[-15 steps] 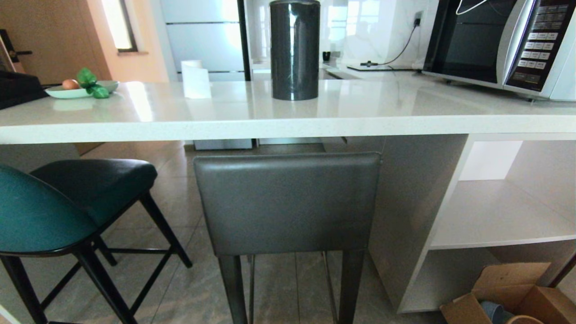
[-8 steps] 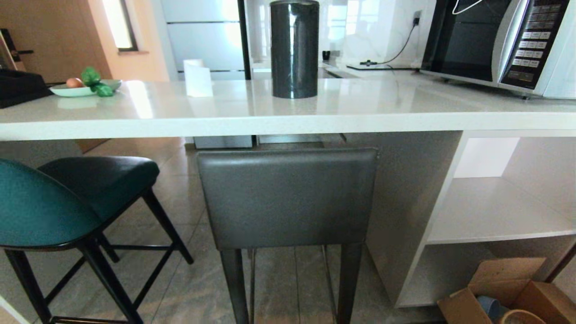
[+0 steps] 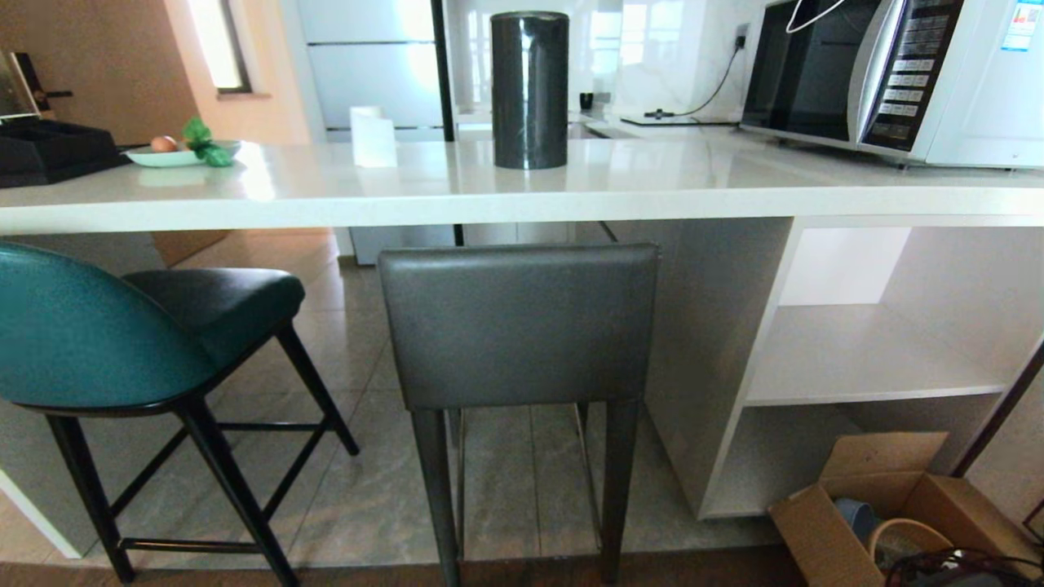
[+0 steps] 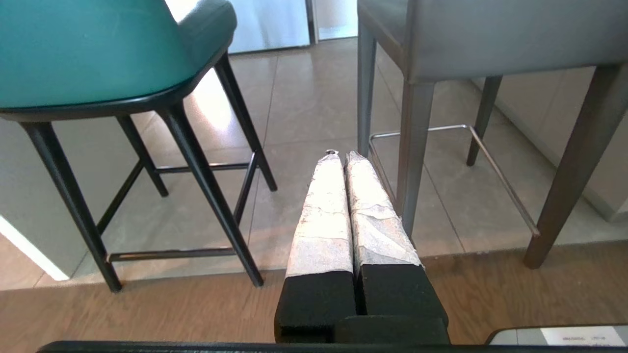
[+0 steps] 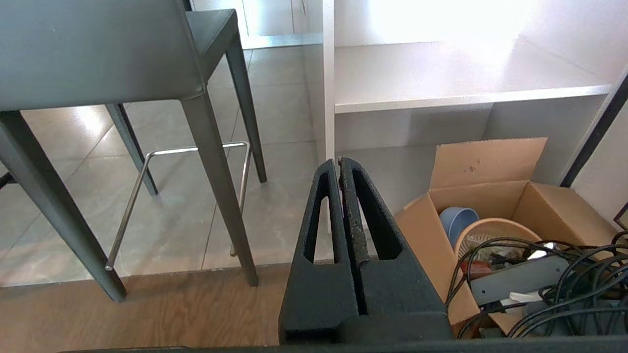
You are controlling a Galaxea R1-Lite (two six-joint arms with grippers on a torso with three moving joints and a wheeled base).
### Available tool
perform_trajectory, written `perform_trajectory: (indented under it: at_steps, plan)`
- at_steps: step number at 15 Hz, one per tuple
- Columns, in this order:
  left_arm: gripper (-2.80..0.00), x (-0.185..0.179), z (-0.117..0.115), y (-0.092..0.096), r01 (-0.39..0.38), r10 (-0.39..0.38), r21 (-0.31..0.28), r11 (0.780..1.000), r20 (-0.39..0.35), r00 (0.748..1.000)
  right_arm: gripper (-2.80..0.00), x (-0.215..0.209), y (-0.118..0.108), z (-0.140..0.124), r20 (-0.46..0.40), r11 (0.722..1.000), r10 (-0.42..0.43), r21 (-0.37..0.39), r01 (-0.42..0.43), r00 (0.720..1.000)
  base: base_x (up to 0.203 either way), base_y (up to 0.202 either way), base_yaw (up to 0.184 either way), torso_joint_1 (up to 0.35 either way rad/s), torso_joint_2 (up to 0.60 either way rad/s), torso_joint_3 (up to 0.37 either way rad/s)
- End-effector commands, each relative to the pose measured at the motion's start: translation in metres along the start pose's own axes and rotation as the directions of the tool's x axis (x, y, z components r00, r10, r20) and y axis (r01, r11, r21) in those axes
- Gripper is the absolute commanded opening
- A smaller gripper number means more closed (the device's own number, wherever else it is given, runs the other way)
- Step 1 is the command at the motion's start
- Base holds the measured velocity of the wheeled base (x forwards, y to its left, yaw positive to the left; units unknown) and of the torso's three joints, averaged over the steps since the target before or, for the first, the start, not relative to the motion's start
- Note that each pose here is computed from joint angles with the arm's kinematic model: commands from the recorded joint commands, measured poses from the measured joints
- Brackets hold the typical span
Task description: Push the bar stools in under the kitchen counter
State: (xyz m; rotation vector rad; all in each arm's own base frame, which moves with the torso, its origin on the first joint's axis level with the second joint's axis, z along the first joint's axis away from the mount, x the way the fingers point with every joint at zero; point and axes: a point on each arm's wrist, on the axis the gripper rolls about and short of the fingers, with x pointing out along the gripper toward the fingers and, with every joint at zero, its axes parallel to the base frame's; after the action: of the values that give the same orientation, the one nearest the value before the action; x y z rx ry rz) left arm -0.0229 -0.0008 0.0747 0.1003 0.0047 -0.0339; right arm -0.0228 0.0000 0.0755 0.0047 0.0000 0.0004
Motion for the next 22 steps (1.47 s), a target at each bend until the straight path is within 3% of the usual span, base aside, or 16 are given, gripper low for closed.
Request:
perform_trajectory:
  at_steps: [1, 10, 16, 22]
  plan:
    - [-2.8, 0.0001, 0.0, 0.0, 0.0, 0.0, 0.001, 1.0, -0.001, 1.0, -2.8, 0.0005, 0.0, -0.0012, -0.006, 1.0, 0.001, 0.0, -0.001, 1.0, 0.0, 0.0, 0.0, 0.0, 0.0, 0.0]
    - [-2.8, 0.0001, 0.0, 0.0, -0.001, 0.001, -0.001, 1.0, -0.002, 1.0, -2.8, 0.0005, 0.0, -0.0012, -0.006, 1.0, 0.0, 0.0, 0.0, 1.0, 0.0, 0.0, 0.0, 0.0, 0.0, 0.0]
    - [-2.8, 0.0001, 0.0, 0.0002, -0.006, 0.006, -0.031, 0.999, -0.002, 1.0, -2.8, 0.0005, 0.0, -0.0012, -0.006, 1.0, 0.0, 0.0, 0.0, 1.0, 0.0, 0.0, 0.0, 0.0, 0.0, 0.0]
    - [-2.8, 0.0001, 0.0, 0.0002, -0.006, 0.006, -0.031, 0.999, -0.002, 1.0, -2.8, 0.0005, 0.0, -0.0012, -0.006, 1.0, 0.0, 0.0, 0.0, 1.0, 0.0, 0.177, -0.001, 0.002, 0.0, 0.003]
